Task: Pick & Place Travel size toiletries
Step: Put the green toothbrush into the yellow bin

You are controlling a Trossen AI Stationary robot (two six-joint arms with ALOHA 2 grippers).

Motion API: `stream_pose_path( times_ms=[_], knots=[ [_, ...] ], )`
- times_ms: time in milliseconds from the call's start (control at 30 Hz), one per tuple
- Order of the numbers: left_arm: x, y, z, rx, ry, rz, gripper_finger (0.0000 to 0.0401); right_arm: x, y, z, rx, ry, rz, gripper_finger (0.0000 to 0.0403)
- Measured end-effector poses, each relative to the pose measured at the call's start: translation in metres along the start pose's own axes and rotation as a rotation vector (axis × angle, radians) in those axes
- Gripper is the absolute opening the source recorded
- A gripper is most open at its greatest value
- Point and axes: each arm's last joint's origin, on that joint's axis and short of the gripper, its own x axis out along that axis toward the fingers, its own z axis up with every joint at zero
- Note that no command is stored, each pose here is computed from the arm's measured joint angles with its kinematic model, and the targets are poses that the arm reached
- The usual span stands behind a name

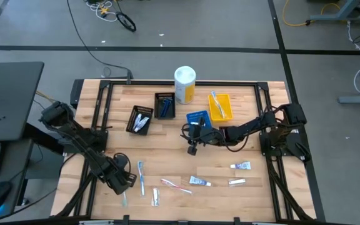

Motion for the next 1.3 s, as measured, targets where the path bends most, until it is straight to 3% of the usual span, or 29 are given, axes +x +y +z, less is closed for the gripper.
stream_pose_path(
  times_ms=[233,433,667,800,967,1300],
  knots=[
    [0.000,-0.001,0.000,-0.037,-0.002,-0.012,0.0111,0.003,-0.009,0.001,0.014,-0.005,-0.025,0.0135],
    [0.004,-0.001,0.001,0.142,-0.054,-0.004,0.0092,0.006,-0.016,0.003,0.032,-0.026,-0.045,0.0135],
    [0.012,-0.003,0.004,0.241,-0.146,0.008,0.0038,0.007,-0.020,0.006,0.042,-0.053,-0.056,0.0135],
    [0.011,-0.008,0.007,0.315,-0.313,-0.058,0.0035,0.007,-0.023,0.011,0.063,-0.104,-0.043,0.0135],
    [-0.003,-0.026,0.007,0.434,-0.521,-0.156,0.0044,0.008,-0.023,0.017,0.069,-0.165,0.083,0.0135],
    [-0.044,-0.070,0.029,0.567,-0.985,-0.174,0.0040,0.005,-0.017,0.023,0.036,-0.232,0.296,0.0135]
  ],
)
